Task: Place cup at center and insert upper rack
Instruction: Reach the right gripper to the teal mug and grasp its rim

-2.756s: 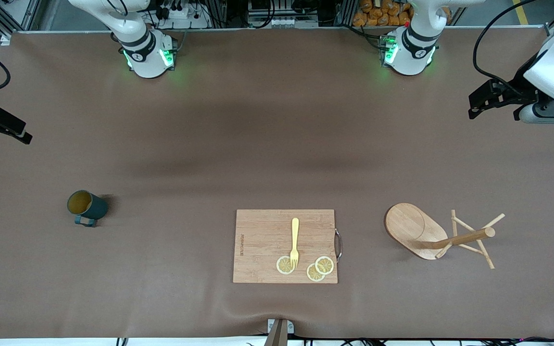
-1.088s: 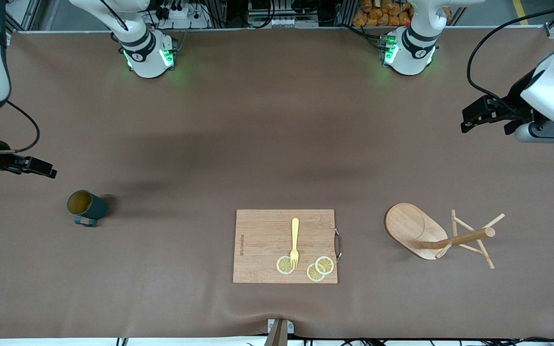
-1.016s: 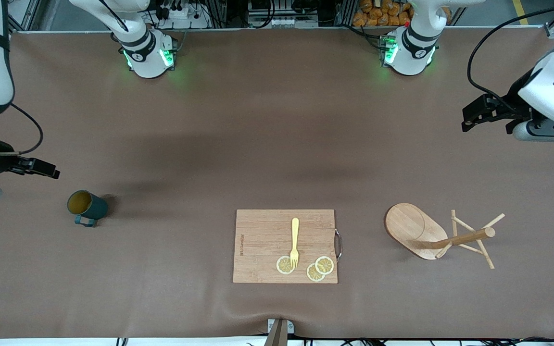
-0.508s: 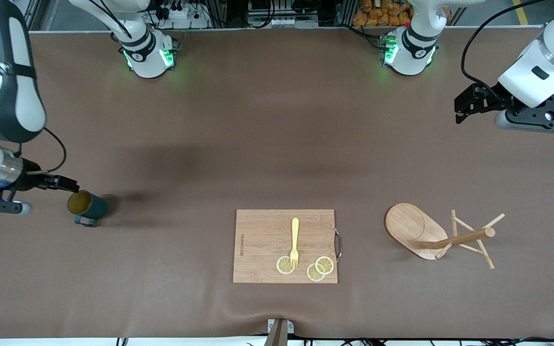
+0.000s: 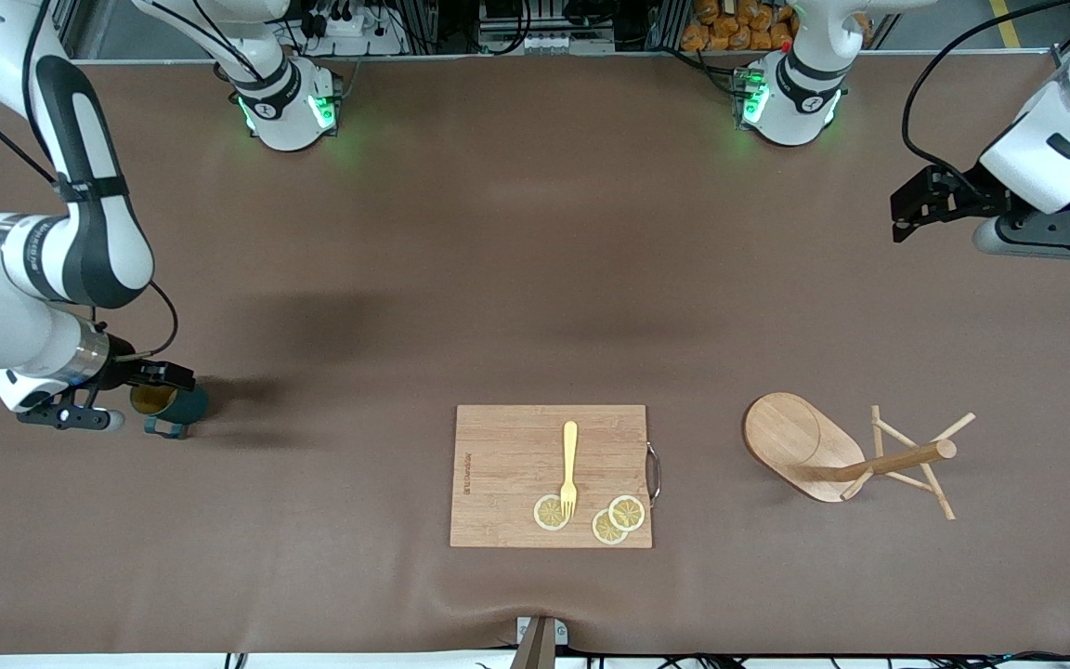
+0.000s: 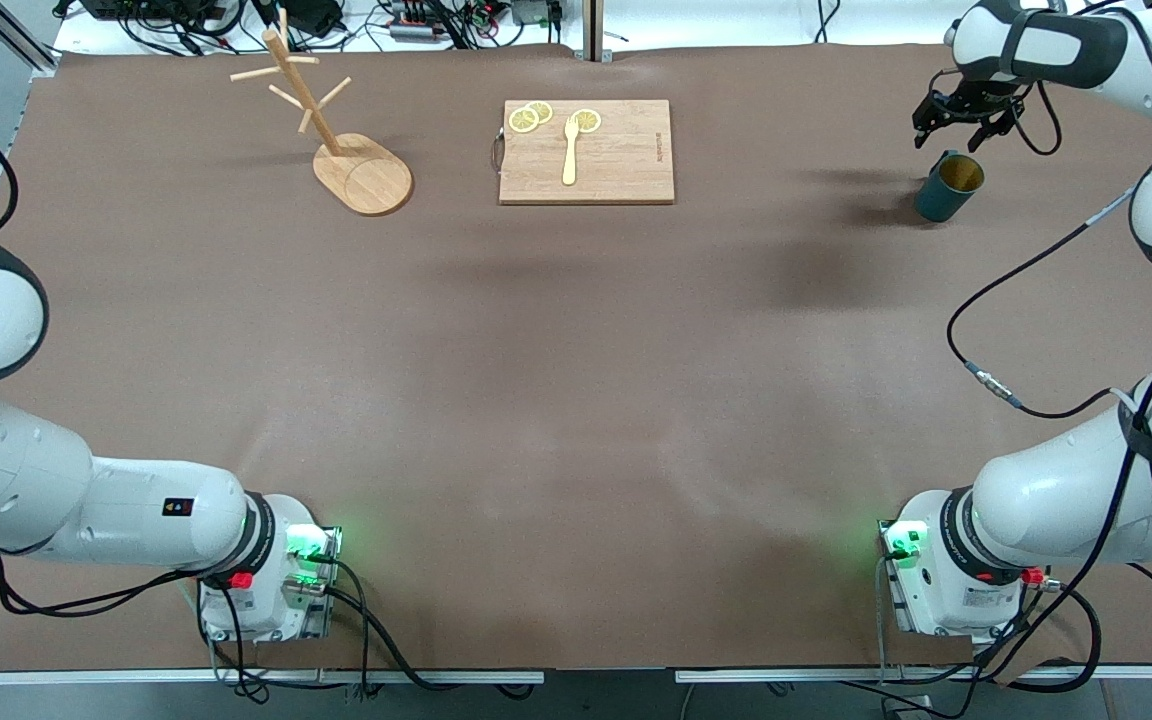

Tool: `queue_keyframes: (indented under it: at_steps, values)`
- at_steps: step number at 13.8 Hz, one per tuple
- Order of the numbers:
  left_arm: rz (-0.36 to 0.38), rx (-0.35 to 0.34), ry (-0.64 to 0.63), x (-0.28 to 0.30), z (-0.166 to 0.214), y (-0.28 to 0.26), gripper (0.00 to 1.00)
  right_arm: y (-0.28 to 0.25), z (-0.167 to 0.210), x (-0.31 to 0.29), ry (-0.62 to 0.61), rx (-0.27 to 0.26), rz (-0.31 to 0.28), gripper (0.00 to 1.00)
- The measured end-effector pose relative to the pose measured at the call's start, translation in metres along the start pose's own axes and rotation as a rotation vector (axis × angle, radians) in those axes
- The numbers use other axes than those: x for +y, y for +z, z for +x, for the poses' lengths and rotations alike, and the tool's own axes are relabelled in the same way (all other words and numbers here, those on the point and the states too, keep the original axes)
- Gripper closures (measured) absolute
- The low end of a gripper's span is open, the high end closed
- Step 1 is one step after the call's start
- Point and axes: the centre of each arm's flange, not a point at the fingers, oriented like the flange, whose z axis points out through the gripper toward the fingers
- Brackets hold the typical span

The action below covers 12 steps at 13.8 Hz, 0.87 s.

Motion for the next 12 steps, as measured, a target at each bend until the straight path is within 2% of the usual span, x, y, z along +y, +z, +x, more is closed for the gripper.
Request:
queue_keyframes:
  at_steps: [3,6,12]
  values:
    - [0.000,0.000,-0.002,-0.002,0.000,0.000,0.00,0.013,0.002,0.002,0.004,-0.003,-0.003,0.13]
    - [0.000,0.000,-0.001,-0.001,0.000,0.000,0.00,0.026,0.005,0.005,0.007,0.004,-0.005,0.15]
    - [-0.001,-0.007,-0.008,-0.005,0.003,0.004,0.00,0.055,0.005,0.012,0.017,0.010,-0.010,0.27]
